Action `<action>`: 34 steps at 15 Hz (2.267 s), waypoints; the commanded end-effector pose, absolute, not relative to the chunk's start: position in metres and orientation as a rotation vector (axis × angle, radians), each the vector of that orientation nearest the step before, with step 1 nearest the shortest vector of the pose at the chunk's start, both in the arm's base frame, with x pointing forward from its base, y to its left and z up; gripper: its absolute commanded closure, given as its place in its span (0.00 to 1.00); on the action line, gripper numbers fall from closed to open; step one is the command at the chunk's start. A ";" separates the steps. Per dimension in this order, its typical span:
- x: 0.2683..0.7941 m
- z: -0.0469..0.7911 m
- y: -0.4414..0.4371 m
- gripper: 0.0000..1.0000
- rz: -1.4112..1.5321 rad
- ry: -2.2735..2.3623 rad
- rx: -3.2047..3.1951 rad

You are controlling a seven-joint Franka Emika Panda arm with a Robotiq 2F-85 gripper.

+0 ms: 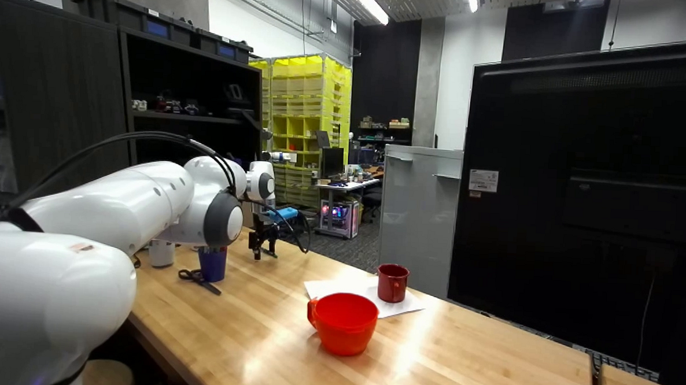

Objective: Lift the pencil from the table and put it in the blue cup

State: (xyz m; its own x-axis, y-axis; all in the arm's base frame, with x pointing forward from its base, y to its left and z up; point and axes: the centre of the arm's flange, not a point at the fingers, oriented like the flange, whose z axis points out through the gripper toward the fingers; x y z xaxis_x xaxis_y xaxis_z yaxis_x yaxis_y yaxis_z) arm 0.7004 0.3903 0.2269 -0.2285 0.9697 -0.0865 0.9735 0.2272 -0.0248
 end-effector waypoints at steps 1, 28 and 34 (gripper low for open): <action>0.766 0.230 0.427 0.26 -0.136 2.444 1.890; 0.731 0.384 0.362 0.87 0.275 2.280 1.904; 0.736 0.367 0.364 0.97 0.229 2.309 1.899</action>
